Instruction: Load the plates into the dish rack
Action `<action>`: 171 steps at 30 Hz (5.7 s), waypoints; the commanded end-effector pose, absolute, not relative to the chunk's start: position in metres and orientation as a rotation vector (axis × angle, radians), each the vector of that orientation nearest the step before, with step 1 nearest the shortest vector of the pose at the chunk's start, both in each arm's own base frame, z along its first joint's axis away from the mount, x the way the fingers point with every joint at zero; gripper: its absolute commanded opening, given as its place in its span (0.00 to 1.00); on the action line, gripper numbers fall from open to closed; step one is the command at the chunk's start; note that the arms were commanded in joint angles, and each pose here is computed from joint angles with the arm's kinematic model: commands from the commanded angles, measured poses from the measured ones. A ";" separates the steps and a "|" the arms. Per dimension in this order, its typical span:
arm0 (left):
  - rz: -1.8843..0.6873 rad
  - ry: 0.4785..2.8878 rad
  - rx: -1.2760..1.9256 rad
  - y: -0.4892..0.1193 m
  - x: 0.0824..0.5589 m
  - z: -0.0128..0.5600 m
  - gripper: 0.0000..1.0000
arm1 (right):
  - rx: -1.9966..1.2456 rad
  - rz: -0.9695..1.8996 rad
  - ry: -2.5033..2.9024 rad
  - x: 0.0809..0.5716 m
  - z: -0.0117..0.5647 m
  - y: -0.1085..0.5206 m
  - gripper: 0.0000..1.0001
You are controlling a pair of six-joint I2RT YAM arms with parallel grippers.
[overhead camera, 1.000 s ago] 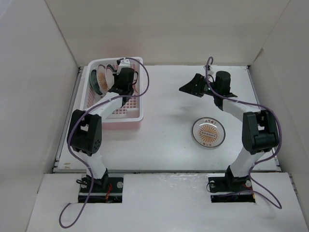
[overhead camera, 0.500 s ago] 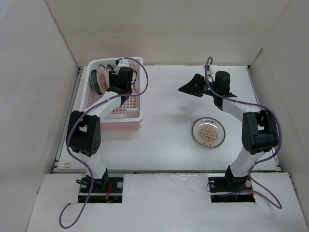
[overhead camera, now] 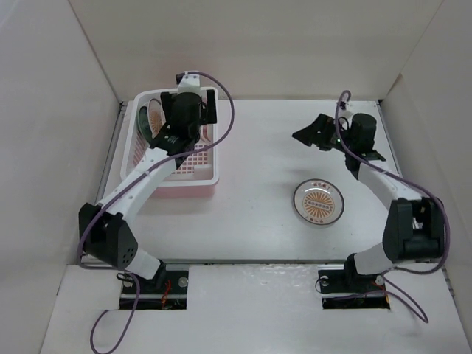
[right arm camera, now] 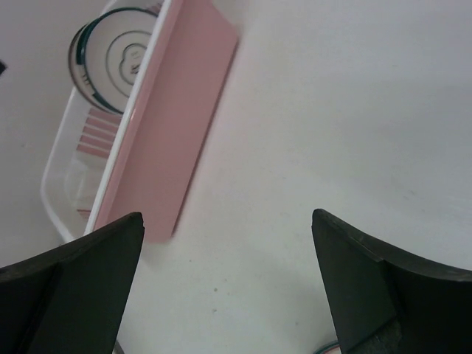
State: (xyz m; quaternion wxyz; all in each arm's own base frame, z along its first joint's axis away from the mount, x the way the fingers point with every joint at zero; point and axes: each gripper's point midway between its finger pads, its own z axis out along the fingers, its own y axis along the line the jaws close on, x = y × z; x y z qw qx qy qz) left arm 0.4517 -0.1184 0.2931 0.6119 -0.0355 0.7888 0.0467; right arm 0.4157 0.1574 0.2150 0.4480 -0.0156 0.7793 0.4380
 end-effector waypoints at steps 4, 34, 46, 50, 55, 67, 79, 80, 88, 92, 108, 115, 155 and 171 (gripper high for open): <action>-0.326 1.725 0.167 -0.198 0.409 0.362 0.99 | 0.109 0.748 1.824 0.386 0.252 0.104 1.00; -1.425 1.982 0.824 -0.478 0.351 0.171 0.99 | -0.137 0.683 1.075 0.119 0.514 0.089 1.00; -1.414 2.156 0.745 -0.494 0.341 0.109 0.95 | -0.130 0.679 1.060 0.116 0.516 0.085 1.00; -1.413 2.193 0.746 -0.496 0.328 0.096 0.93 | -0.121 0.670 1.057 0.117 0.517 0.083 1.00; -1.386 2.238 0.715 -0.492 0.328 0.081 0.88 | -0.114 0.664 1.038 0.110 0.519 0.080 1.00; -1.360 2.294 0.710 -0.497 0.308 0.058 0.79 | -0.104 0.660 1.046 0.113 0.514 0.079 1.00; -1.355 2.340 0.724 -0.499 0.290 0.041 0.67 | -0.101 0.668 1.038 0.109 0.515 0.079 1.00; -1.344 2.345 0.717 -0.496 0.289 0.040 0.65 | -0.101 0.668 1.038 0.109 0.515 0.079 1.00; -1.333 2.376 0.713 -0.487 0.281 0.027 0.49 | -0.102 0.668 1.029 0.106 0.516 0.078 1.00; -1.335 2.371 0.714 -0.487 0.281 0.026 0.43 | -0.098 0.676 1.030 0.105 0.516 0.078 1.00; -1.261 2.369 0.737 -0.492 0.277 0.021 0.00 | -0.097 0.676 1.030 0.105 0.516 0.078 1.00; -1.218 2.288 0.725 -0.497 0.281 0.060 0.00 | -0.096 0.676 1.039 0.109 0.515 0.079 1.00; 0.191 1.717 -0.094 -0.092 0.444 0.413 0.00 | -0.095 0.706 1.122 0.138 0.498 0.089 1.00; 0.463 1.753 -0.086 -0.073 0.471 0.358 0.00 | -0.115 0.723 1.144 0.146 0.496 0.096 1.00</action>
